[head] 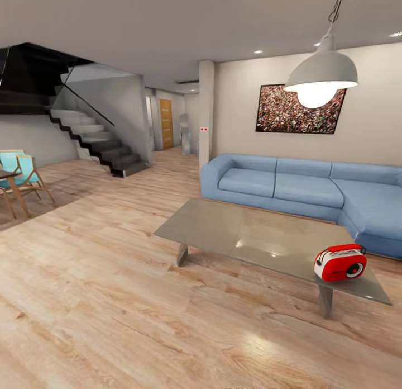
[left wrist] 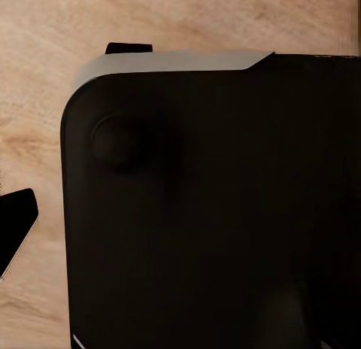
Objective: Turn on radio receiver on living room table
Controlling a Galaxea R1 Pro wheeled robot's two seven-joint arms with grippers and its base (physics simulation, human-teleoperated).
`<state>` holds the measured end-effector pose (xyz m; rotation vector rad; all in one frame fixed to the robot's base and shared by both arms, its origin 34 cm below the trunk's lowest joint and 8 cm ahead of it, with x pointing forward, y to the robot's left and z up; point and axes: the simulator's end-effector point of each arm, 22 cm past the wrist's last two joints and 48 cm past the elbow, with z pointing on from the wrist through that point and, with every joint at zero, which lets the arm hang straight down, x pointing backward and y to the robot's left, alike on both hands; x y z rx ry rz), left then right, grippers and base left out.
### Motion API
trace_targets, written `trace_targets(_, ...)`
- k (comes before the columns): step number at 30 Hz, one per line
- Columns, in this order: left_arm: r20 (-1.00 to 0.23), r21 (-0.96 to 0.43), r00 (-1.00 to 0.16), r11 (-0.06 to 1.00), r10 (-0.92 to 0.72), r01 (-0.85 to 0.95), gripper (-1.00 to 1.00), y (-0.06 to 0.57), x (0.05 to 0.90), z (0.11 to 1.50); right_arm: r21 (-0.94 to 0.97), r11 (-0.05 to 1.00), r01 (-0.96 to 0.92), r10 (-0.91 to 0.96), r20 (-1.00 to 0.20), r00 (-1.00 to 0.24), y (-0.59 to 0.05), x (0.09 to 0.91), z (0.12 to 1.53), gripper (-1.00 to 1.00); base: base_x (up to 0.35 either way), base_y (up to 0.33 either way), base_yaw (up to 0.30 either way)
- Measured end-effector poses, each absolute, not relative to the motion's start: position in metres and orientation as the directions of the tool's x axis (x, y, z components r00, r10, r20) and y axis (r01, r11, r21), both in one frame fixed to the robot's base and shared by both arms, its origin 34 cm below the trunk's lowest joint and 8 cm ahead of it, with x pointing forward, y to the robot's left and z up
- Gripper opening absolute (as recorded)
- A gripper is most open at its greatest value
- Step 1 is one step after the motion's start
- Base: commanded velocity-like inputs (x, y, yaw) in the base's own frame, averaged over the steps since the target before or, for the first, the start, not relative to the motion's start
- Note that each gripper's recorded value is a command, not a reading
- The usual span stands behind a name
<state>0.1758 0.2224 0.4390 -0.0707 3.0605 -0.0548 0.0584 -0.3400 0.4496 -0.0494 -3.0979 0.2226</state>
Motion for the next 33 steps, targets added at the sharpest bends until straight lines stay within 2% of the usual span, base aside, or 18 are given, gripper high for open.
trace_targets(33, -0.079, -0.037, -0.996, 0.998, -0.047, -0.044, 1.0, 0.2227, 0.1758, 0.439, -0.143, 0.989, 0.029, 0.034, 0.033, -0.999, -0.34, 0.0583, 0.4496, 1.0, 0.0, 0.0, -0.287)
